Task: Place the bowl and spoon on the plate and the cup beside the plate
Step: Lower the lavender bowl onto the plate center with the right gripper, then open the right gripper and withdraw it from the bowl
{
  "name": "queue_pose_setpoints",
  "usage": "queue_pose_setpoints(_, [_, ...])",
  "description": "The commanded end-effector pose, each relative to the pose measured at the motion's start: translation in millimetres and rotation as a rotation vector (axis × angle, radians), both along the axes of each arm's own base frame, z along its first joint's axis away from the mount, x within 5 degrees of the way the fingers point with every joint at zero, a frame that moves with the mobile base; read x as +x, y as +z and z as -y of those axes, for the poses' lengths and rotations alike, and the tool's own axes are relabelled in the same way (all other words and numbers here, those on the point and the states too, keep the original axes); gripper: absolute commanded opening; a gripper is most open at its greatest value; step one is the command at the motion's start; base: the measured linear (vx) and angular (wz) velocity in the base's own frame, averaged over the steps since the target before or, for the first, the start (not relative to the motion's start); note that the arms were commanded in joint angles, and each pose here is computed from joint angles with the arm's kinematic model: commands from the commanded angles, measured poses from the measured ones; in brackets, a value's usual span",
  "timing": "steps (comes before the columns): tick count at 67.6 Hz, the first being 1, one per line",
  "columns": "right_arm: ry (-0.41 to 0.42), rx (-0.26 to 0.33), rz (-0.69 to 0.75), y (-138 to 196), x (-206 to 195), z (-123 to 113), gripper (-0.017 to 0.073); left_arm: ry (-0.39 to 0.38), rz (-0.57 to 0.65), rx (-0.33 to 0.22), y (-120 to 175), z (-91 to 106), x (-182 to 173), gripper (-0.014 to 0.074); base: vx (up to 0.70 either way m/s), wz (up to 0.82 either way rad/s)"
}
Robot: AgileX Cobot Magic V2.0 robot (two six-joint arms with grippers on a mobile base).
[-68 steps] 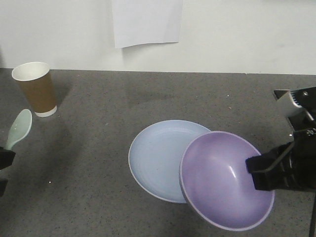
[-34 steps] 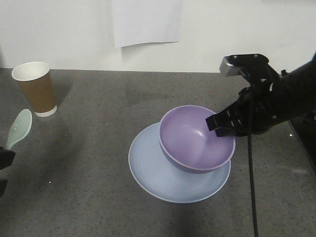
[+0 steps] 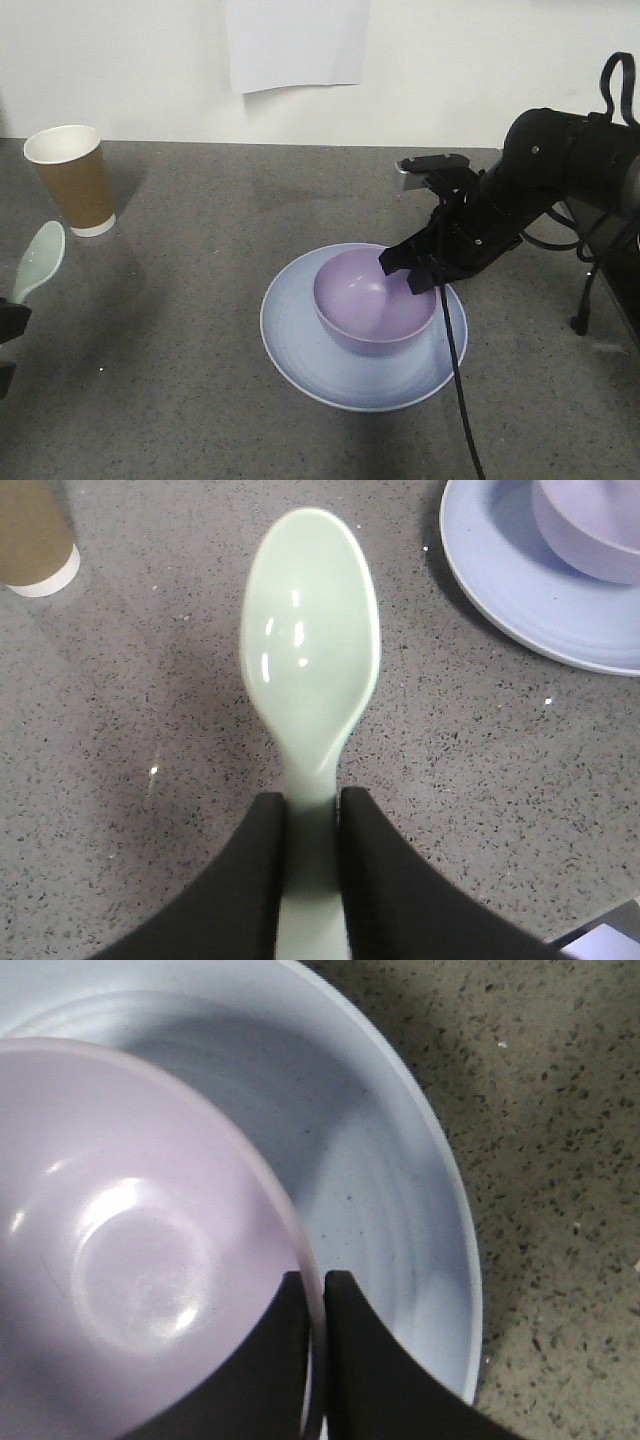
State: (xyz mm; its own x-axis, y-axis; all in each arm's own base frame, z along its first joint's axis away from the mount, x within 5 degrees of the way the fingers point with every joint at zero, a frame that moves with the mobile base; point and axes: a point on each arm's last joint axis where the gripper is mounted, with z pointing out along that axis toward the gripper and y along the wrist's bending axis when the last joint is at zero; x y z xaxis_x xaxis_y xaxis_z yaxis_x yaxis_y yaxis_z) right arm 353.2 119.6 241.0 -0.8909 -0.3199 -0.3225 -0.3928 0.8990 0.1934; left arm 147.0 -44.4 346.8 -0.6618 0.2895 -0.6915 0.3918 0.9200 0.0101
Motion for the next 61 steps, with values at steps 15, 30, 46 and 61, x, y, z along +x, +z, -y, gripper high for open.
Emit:
queue_pose_setpoints(15, [0.021, 0.027, 0.101, 26.1, 0.9, -1.3, 0.0174, 0.002, 0.08, -0.039, 12.8, 1.9, 0.9, 0.0101, 0.0, 0.0])
queue_pose_setpoints(30, [0.003, 0.038, 0.106, 31.2, -1.3, -0.9, 0.0362, 0.002, 0.08, -0.039, 12.8, 1.9, 0.9, 0.0101, 0.0, 0.0])
queue_pose_setpoints(46, [0.004, 0.051, 0.175, 69.3, -22.1, 5.4, 0.0401, 0.002, 0.08, -0.039, 12.8, 1.9, 0.9, 0.0101, 0.0, 0.0])
queue_pose_setpoints(61, [0.038, 0.044, 0.233, 118.7, -65.9, 18.2, 0.0364, 0.003, 0.08, -0.04, 12.8, 1.9, 0.9, 0.0101, 0.0, 0.0])
